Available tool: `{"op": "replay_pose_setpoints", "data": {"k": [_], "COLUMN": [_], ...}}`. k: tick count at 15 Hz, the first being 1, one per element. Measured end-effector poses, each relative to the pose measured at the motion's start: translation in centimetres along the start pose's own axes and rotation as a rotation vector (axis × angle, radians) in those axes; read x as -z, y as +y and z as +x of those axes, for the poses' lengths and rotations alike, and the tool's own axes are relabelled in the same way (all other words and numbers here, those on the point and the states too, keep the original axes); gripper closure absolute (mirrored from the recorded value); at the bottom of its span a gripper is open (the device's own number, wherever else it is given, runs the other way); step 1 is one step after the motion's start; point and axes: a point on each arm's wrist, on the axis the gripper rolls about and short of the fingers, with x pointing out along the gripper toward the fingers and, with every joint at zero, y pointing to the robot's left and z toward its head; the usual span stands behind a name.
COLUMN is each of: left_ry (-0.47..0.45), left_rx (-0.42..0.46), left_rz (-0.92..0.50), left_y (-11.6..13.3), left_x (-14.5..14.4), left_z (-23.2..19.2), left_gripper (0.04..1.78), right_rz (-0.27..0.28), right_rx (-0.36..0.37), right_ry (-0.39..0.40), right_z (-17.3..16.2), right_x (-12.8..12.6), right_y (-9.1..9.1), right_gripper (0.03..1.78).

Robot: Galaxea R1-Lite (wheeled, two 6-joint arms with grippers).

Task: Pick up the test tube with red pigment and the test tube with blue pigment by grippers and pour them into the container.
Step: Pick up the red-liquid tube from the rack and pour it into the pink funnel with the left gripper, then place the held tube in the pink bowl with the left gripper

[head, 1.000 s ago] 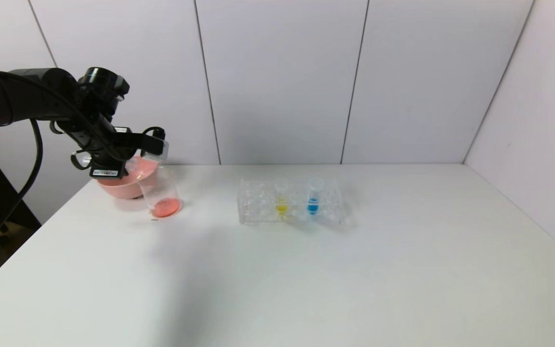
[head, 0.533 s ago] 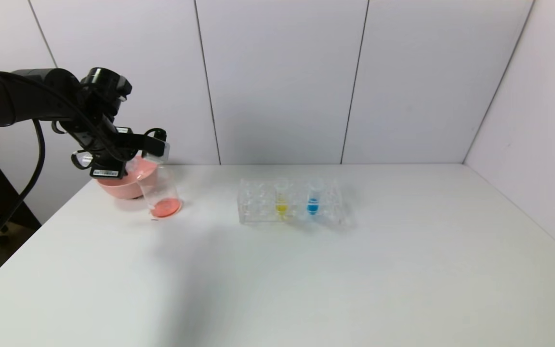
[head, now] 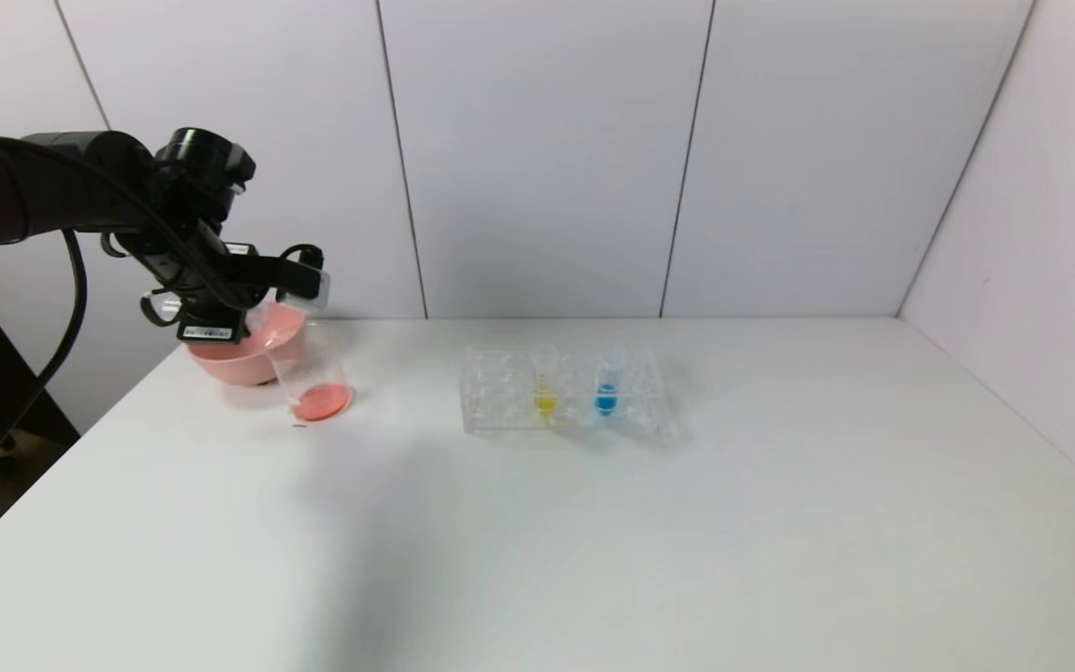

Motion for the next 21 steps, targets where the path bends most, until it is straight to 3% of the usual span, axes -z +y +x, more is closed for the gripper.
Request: {"op": "replay_pose_setpoints", "data": {"k": [6, 11, 15, 18, 21], "left_ry": [-0.091, -0.327, -0.448, -0.527, -0.595], "left_rx": [-0.125, -0.305, -0.424, -0.447, -0.459], "left_rz": [-0.361, -0.751, -1.02, -1.246, -1.386], "left_y": [1.5, 3.9, 5.4, 5.8, 6.2], "left_x": [0.4, 1.6, 3.9, 4.7, 4.8], "left_z": [-2.3, -5.9, -7.8, -8.5, -9.0], "left_gripper": [1.34, 1.34, 1.34, 1.34, 1.34], "right_rz": [0.0, 0.0, 0.0, 0.0, 0.0], "right_rx": [0.0, 0.0, 0.0, 0.0, 0.0], "right_ry": [0.0, 0.0, 0.0, 0.0, 0.0], "right_z": [0.0, 0.0, 0.0, 0.0, 0.0], "right_x": [0.0, 0.0, 0.0, 0.0, 0.0], "right_y": [0.0, 0.0, 0.0, 0.0, 0.0], "right_gripper": [0.04, 0.04, 0.04, 0.04, 0.04]}}
